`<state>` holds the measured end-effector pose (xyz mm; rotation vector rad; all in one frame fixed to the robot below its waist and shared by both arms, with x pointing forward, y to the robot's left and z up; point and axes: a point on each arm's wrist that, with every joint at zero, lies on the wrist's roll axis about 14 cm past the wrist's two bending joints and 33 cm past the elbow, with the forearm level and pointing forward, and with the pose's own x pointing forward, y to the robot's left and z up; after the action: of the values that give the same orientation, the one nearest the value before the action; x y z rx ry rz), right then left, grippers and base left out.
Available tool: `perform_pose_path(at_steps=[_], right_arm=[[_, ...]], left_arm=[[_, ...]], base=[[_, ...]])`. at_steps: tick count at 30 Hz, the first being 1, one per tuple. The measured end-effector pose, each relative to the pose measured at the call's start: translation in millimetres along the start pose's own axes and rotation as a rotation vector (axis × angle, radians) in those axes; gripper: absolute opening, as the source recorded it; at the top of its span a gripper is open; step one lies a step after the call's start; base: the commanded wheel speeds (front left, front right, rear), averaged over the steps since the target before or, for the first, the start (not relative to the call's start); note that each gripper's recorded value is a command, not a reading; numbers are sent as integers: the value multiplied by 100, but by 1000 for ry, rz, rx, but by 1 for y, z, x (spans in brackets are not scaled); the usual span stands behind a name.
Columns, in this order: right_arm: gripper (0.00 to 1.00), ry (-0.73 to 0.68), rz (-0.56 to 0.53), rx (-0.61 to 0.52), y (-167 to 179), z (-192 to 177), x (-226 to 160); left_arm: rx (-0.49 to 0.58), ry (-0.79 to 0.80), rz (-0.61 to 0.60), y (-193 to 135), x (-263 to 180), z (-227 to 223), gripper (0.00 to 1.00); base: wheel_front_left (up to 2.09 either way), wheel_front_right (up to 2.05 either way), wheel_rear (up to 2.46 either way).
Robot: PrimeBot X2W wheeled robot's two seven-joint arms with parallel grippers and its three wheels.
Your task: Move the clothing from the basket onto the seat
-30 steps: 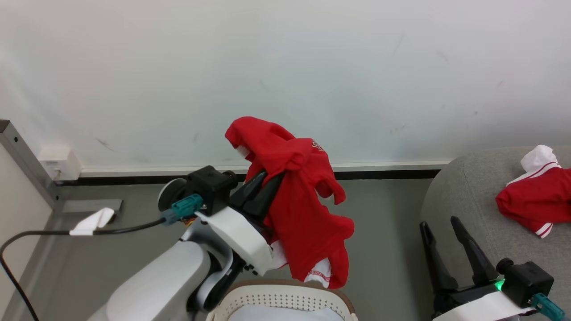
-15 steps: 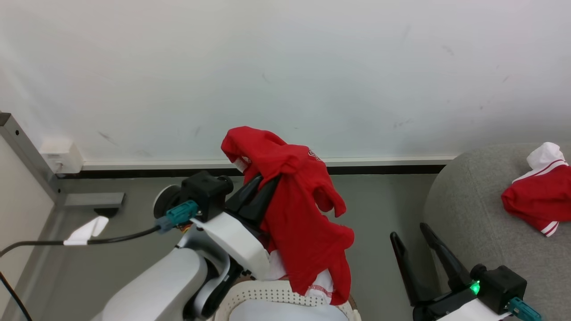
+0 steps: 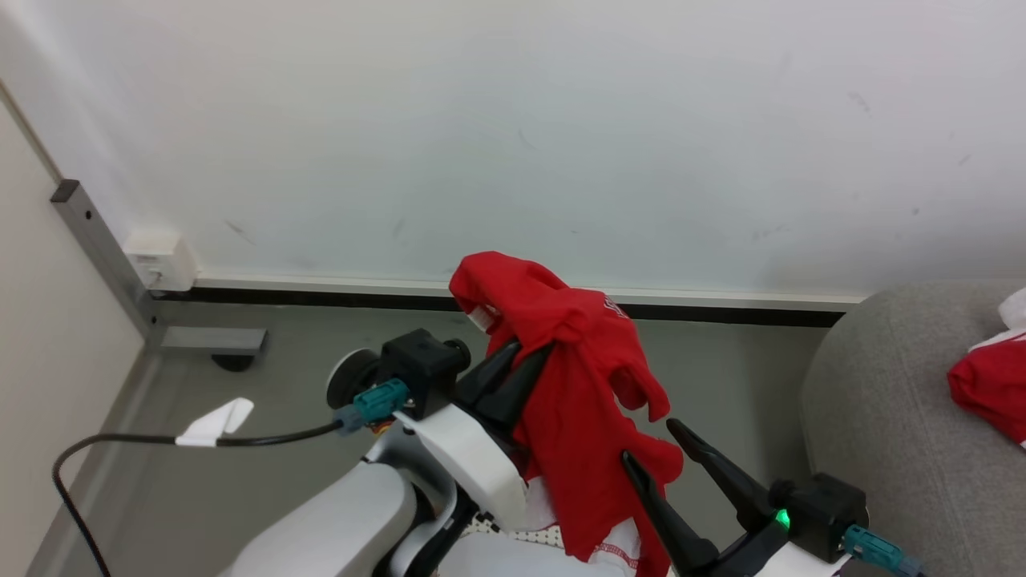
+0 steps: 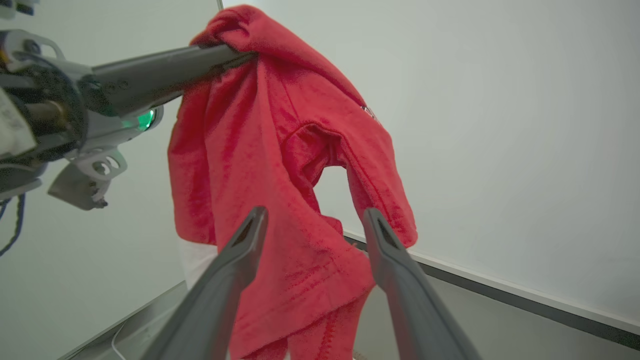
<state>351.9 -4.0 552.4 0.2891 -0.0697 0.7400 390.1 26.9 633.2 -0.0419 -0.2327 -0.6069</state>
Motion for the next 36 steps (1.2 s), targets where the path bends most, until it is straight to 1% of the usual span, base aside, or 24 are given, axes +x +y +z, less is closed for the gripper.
perform_pose_path(at_steps=[8,16,18,21,26,36], right_arm=[[100,112,108,18,29,-29,17],[100,166,138,58,48,-50,37],[0,164,153,59,54,-50,42],[0,161,165,59,57,-50,44],[0,159,146,75,52,-51,42],[0,145,143,80,50,-47,40]], left_arm=[[-9,15,-36,-21,-14,-2,0],[-6,20,-24,-25,-27,2,0],[-4,18,-21,-25,-29,3,0],[-3,18,-16,-23,-30,5,0],[-12,24,6,-18,-32,2,0],[-22,18,34,-9,-31,-1,0]], base=[[0,0,0],[0,0,0],[0,0,0],[0,0,0],[0,0,0],[0,0,0]])
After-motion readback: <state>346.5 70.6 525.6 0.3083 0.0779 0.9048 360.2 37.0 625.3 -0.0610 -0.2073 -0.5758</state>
